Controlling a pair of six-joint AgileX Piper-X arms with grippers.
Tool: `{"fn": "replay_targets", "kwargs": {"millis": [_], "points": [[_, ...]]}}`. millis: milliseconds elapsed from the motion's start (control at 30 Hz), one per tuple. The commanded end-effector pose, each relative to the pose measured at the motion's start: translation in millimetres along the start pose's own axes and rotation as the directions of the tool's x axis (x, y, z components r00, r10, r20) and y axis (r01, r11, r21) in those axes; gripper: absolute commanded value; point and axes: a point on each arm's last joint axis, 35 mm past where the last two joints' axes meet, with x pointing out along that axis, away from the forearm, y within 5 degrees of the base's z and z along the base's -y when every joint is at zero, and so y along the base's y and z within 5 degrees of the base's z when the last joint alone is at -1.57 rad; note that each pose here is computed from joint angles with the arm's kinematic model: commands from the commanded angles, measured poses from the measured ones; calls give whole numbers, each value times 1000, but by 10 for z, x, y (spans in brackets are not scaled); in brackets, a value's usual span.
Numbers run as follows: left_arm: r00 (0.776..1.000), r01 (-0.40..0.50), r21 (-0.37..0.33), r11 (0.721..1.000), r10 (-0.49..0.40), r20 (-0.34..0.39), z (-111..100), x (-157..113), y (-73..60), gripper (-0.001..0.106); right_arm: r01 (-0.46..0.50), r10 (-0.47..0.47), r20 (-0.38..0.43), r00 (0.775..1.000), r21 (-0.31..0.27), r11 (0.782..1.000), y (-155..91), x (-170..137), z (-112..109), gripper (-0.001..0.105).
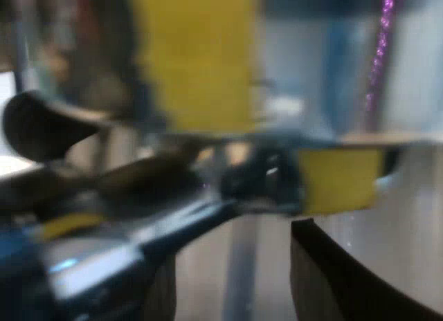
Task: Put the handle in the coffee machine
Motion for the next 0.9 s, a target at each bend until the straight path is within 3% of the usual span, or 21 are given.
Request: {"fn": "replay_targets", "kwargs": {"millis": [33,200,367,567,633,900], "points": [[996,88,0,996,-88,20,13,21,-118,1,-25,25,-12,1000,9,1000,-30,-9,92,43],[996,88,0,996,-88,20,13,21,-118,1,-51,49,-72,996,-22,998,-57,-65,24,43],[996,88,0,996,-88,20,13,21,-118,1,-72,74,-108,991,24,997,-153,-198,-28,43],[996,88,0,996,-88,20,13,21,-118,1,-142,135,-168,977,-30,989,-268,-339,-24,43],[996,88,0,996,-88,20,13,21,-118,1,-211,193,-212,958,-68,975,-317,-437,40,43],[996,85,3,996,-85,23,17,22,-114,1,-260,232,-264,936,-77,963,-419,-522,157,43]]}}
